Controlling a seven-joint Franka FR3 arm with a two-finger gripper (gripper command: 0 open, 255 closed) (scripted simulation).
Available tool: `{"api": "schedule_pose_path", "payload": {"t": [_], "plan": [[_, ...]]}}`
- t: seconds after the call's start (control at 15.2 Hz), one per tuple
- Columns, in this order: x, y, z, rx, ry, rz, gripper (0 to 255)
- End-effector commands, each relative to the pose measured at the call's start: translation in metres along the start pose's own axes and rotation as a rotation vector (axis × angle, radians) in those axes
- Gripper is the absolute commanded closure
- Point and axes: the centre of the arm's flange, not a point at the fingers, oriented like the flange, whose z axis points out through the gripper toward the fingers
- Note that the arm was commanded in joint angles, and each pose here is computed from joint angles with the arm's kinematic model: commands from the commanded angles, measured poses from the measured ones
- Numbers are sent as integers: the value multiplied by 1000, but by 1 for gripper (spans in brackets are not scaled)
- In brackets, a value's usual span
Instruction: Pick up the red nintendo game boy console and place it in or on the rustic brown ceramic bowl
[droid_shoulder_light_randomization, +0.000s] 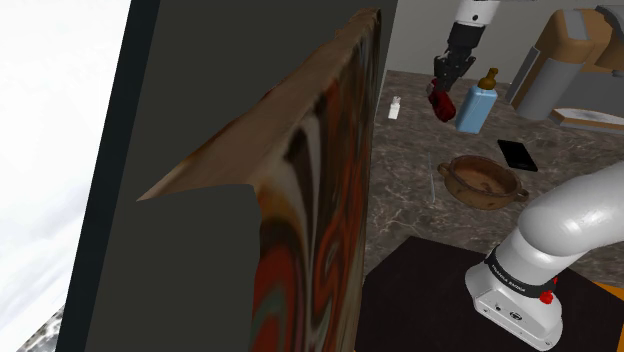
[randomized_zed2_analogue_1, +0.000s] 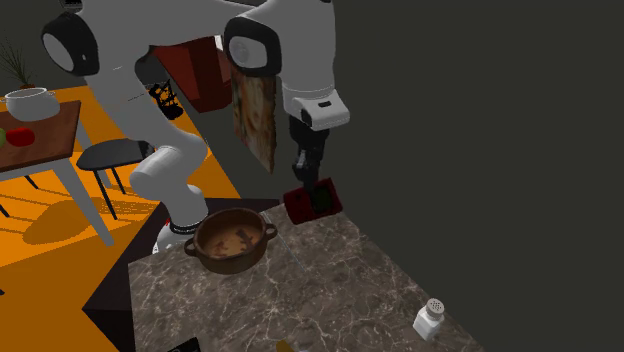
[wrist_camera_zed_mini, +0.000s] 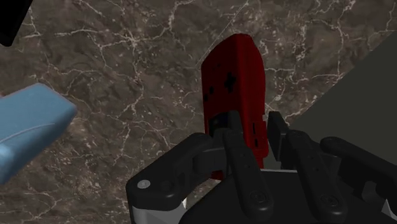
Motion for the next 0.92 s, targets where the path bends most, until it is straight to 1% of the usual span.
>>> {"api": "schedule_pose_path", "payload": {"t": [0.0, 0.86], "plan": [[-25, 1, -1, 0, 0, 0, 255], [-195, 19, -20, 0, 0, 0, 255]]}}
